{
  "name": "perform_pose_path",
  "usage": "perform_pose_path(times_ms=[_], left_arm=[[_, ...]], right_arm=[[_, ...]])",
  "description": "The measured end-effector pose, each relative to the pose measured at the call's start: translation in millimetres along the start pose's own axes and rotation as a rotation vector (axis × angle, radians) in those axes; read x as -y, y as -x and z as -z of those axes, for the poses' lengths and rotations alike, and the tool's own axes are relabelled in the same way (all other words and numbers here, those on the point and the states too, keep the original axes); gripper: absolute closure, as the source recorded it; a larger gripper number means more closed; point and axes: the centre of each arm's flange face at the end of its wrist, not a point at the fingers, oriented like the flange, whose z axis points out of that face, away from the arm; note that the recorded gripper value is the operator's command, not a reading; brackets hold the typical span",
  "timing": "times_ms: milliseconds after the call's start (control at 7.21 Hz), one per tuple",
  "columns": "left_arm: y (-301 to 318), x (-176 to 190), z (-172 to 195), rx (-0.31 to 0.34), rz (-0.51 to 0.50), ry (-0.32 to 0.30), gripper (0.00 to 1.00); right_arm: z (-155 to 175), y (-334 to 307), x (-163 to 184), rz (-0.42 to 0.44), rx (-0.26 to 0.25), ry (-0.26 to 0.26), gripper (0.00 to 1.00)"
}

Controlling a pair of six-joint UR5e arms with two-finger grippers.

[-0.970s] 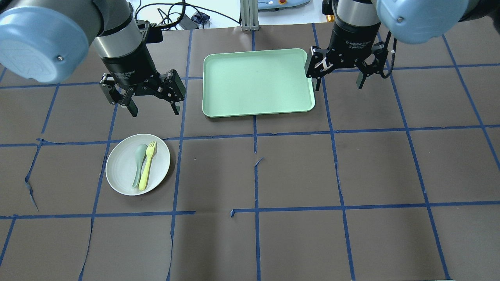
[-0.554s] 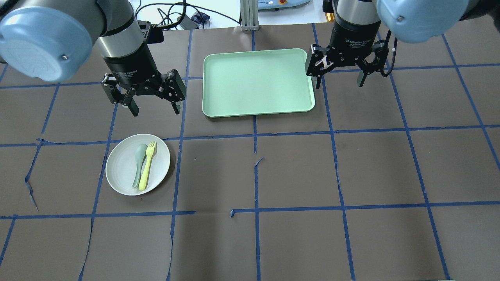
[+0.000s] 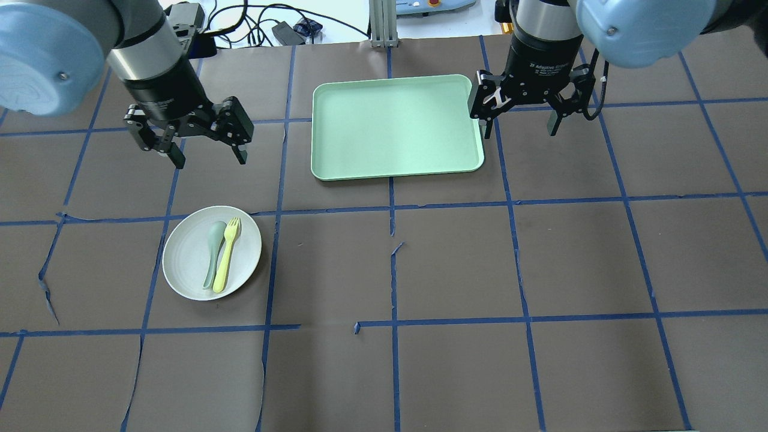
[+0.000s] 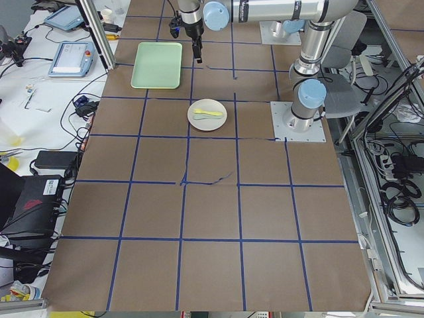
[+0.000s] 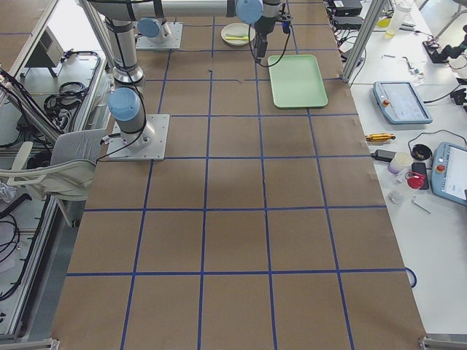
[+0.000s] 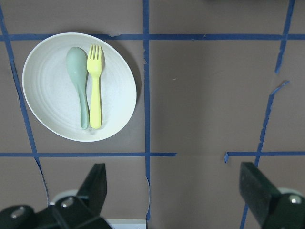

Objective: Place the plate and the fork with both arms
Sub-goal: 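Move the left gripper outward and down to the white plate's rim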

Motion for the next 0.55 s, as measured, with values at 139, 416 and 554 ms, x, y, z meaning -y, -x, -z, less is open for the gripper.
perform_pose_path(times_ms=[139, 416, 554], left_arm=[[42.7, 6.6, -8.8, -0.014, -0.002, 0.001, 0.00], [125.2, 10.6, -64.7, -0.037, -0.037, -0.022, 0.00], [162.1, 5.9, -98.5, -0.046, -0.056, -0.035, 0.00]], right_arm=[[-1.2, 0.4, 1.0, 0.003, 0.003, -0.001, 0.00], [-10.3, 0.9, 5.1, 0.014, 0.000, 0.013, 0.00], [-18.7, 1.0, 7.9, 0.015, -0.002, 0.020, 0.00]])
